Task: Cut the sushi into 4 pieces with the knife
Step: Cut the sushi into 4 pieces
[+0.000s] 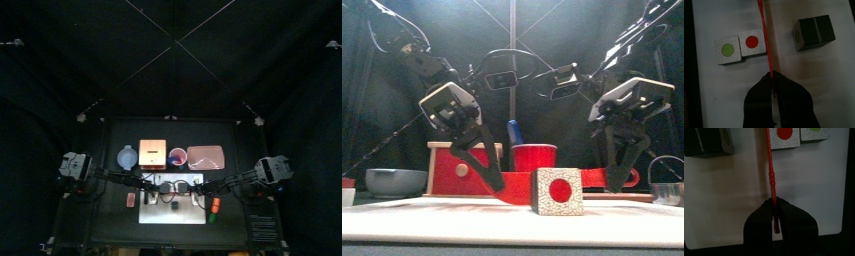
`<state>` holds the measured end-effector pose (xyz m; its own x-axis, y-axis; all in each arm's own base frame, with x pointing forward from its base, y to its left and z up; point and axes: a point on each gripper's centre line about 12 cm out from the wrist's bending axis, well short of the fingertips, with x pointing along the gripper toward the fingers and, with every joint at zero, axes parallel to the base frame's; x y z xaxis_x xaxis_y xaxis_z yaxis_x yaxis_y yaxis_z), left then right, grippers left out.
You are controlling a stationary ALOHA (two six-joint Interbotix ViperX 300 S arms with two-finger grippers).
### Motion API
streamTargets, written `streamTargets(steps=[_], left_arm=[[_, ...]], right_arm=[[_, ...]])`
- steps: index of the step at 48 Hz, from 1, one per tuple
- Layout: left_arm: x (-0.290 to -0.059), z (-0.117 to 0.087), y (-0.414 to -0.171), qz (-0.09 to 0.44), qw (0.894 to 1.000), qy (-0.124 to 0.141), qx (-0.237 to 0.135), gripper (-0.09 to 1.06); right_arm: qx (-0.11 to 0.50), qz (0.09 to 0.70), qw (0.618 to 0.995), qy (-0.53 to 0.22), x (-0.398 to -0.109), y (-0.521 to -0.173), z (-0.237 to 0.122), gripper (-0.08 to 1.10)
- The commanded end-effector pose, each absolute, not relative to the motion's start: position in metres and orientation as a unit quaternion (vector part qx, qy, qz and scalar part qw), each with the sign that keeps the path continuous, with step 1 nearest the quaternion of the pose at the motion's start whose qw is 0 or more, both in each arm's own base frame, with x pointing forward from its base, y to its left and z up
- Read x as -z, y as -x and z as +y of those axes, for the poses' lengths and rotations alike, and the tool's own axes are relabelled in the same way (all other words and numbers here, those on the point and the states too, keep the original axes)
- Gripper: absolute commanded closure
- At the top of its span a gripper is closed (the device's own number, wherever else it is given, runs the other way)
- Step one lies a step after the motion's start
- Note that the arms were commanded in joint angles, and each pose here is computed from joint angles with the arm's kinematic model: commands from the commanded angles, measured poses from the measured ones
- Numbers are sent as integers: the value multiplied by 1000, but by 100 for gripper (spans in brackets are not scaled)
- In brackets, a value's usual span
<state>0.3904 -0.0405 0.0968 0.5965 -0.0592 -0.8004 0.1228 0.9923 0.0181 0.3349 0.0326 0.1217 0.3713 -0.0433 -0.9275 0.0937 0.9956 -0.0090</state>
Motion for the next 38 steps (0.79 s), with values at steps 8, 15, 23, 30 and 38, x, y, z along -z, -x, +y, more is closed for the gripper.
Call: streamTargets(steps=[8, 15, 23, 30, 38], left_arm=[[-99, -33, -389, 448, 892, -44, 47, 66], [-108, -34, -390, 438, 897, -42, 48, 66], [-135, -41, -392, 416, 907, -45, 55, 66], [-156, -58, -389, 410, 907, -54, 74, 66], [-164, -79, -390, 408, 906, -63, 96, 66]], right_arm=[[49, 536, 842, -31, -138, -342, 25, 75], [47, 529, 847, -32, -146, -344, 27, 75], [47, 526, 848, -38, -165, -342, 32, 75], [30, 521, 852, -32, -186, -342, 48, 75], [15, 518, 855, -34, -193, -342, 62, 75]])
